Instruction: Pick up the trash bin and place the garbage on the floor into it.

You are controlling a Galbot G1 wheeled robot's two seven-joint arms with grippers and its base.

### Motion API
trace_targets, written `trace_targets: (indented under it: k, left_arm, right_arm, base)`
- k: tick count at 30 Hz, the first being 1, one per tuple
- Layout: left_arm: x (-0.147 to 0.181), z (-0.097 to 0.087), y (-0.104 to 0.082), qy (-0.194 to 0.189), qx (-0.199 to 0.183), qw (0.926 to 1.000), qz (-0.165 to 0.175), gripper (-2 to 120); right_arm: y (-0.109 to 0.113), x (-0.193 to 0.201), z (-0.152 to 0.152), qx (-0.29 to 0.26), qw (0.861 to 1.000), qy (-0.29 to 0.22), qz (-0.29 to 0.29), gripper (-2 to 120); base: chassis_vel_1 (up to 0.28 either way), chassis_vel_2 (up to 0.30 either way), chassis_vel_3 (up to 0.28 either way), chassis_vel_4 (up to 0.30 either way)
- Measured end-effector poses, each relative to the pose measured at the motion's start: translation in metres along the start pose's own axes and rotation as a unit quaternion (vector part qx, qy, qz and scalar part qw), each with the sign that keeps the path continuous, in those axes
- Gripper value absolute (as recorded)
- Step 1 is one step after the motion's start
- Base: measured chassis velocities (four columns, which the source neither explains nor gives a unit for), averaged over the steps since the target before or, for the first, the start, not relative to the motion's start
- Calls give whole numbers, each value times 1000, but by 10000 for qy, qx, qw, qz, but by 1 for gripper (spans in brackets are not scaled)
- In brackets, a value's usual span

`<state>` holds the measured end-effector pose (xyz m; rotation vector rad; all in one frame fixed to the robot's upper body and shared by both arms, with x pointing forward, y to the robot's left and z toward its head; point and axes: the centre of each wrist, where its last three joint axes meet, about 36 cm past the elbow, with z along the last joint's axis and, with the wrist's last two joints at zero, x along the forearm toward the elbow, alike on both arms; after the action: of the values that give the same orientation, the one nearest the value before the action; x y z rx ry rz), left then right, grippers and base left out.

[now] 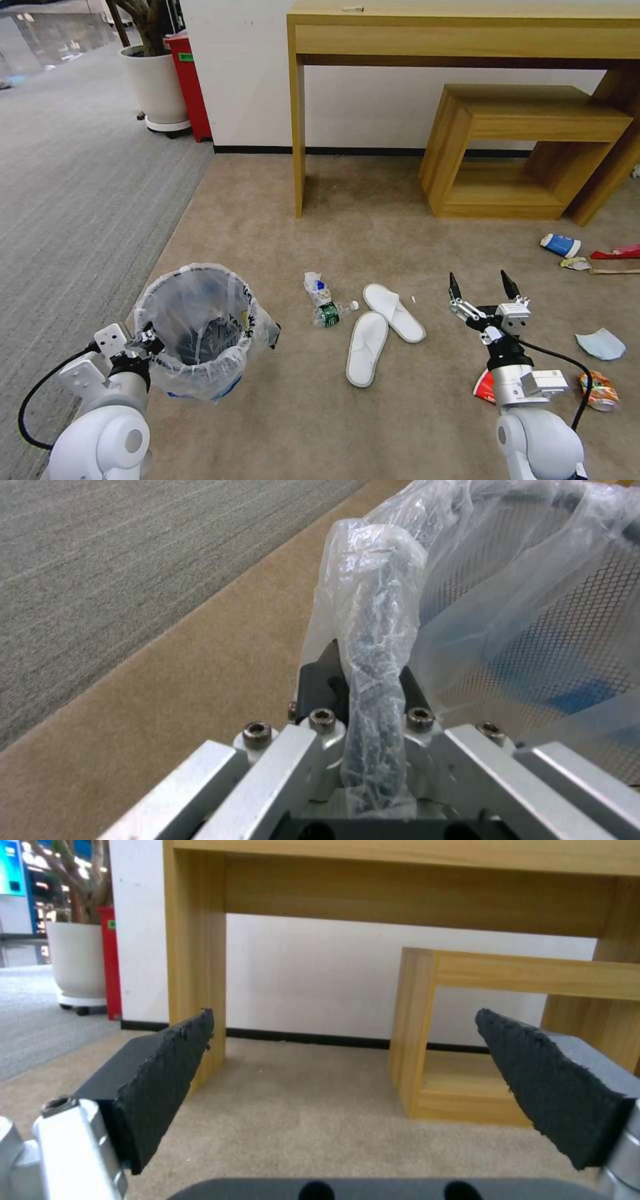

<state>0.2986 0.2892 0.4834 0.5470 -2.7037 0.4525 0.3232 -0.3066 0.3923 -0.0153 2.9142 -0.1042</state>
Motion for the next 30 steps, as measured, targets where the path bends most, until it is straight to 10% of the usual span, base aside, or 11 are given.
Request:
trace_targets:
  k: [30]
  left_arm:
    - [-9,4,4,49,12,10000,-69,2]
  right_arm:
    - [11,2,16,-125,9997,163,-92,100]
  base:
    - [-76,69,69,-72]
